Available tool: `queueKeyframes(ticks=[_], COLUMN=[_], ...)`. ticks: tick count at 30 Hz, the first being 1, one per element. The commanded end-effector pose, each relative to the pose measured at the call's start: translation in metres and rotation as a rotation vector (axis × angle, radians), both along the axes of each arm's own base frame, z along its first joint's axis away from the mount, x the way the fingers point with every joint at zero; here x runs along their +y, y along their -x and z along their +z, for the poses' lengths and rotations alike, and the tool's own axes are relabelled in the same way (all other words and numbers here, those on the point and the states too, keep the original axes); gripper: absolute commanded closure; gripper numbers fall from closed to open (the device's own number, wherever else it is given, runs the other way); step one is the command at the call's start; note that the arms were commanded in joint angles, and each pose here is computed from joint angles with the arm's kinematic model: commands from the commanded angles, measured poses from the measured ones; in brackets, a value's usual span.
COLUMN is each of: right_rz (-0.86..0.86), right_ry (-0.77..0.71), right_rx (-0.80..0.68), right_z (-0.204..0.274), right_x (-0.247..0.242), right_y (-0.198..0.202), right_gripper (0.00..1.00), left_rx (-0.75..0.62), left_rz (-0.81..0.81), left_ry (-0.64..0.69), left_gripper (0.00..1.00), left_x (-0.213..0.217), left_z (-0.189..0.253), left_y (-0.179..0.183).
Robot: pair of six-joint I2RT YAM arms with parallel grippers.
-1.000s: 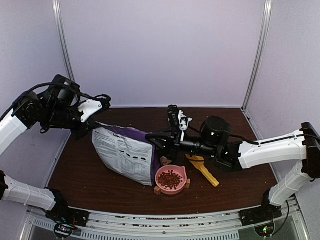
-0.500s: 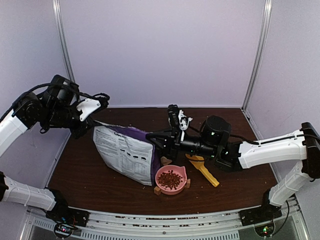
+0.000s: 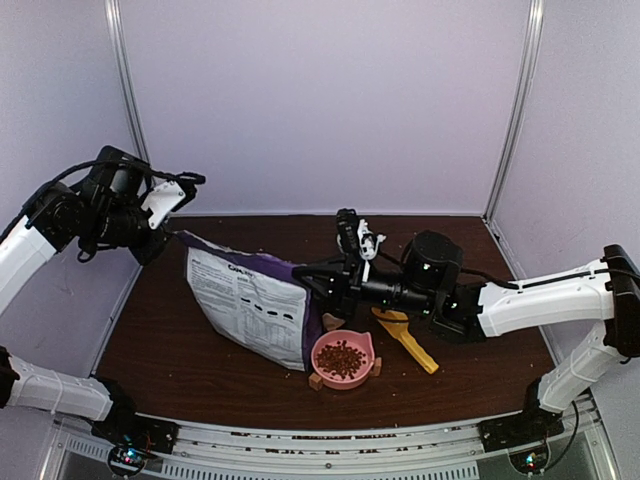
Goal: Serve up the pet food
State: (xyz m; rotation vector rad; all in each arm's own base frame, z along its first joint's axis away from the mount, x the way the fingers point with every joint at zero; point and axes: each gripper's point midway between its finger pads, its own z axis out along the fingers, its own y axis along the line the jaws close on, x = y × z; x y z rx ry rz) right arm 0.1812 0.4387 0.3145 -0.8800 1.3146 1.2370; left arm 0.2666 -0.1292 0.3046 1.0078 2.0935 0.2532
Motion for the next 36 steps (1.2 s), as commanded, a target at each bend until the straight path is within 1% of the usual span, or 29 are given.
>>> queueKeyframes(ticks=[1,2,4,5,6,7,9,12,16,20,23,26,30,31,34,36], right_rz=[0.019,0.014,0.000,-0.013,-0.022,-0.033,-0.044,-0.029,-0.045,-0.081,-0.067,-0.080,-0.097,-0.104,-0.125,-0.143], right_ry=[-0.051,-0.046,-0.031,-0.022,-0.015,-0.006,-0.005,-0.001,0.041,0.073,0.093,0.120,0.152,0.161,0.186,0.200], right_rx=[-0.044,-0.048,-0.060,-0.066,-0.078,-0.095,-0.107,-0.113,-0.150,-0.194,-0.221,-0.244,-0.262,-0.268,-0.289,-0.304], right_z=[0.023,0.023,0.023,0.022,0.022,0.021,0.021,0.019,0.009,0.004,0.002,-0.002,-0.010,-0.012,-0.018,-0.020], right_x=[-0.007,-0.005,0.000,0.002,0.005,0.008,0.012,0.020,0.031,0.039,0.049,0.055,0.059,0.060,0.062,0.062], right_y=[0.011,0.013,0.015,0.016,0.018,0.019,0.023,0.031,0.044,0.052,0.062,0.067,0.069,0.068,0.068,0.067], right_gripper=[1.00,1.00,1.00,1.00,1.00,1.00,1.00,1.00,1.00,1.00,1.00,1.00,1.00,1.00,1.00,1.00], left_rx=[-0.124,-0.126,-0.121,-0.114,-0.109,-0.095,-0.080,-0.053,0.013,0.093,0.182,0.232,0.239,0.242,0.253,0.256], left_rz=[0.309,0.325,0.359,0.375,0.391,0.415,0.425,0.425,0.444,0.384,0.352,0.375,0.400,0.397,0.394,0.391], left_ry=[0.039,0.082,0.190,0.253,0.327,0.407,0.551,0.723,0.912,1.134,1.207,1.209,1.221,1.227,1.243,1.248], left_gripper=[0.83,0.77,0.73,0.70,0.63,0.60,0.55,0.50,0.41,0.30,0.25,0.23,0.22,0.24,0.34,0.46], left_x=[0.049,0.048,0.044,0.042,0.041,0.040,0.036,0.032,0.030,0.011,-0.007,-0.011,-0.010,-0.011,-0.016,-0.018], left_z=[0.030,0.032,0.036,0.038,0.041,0.042,0.046,0.054,0.055,0.053,0.040,0.027,0.016,0.014,0.009,0.008], left_y=[-0.022,-0.021,-0.017,-0.013,-0.007,-0.001,0.011,0.030,0.055,0.069,0.070,0.069,0.068,0.068,0.064,0.061])
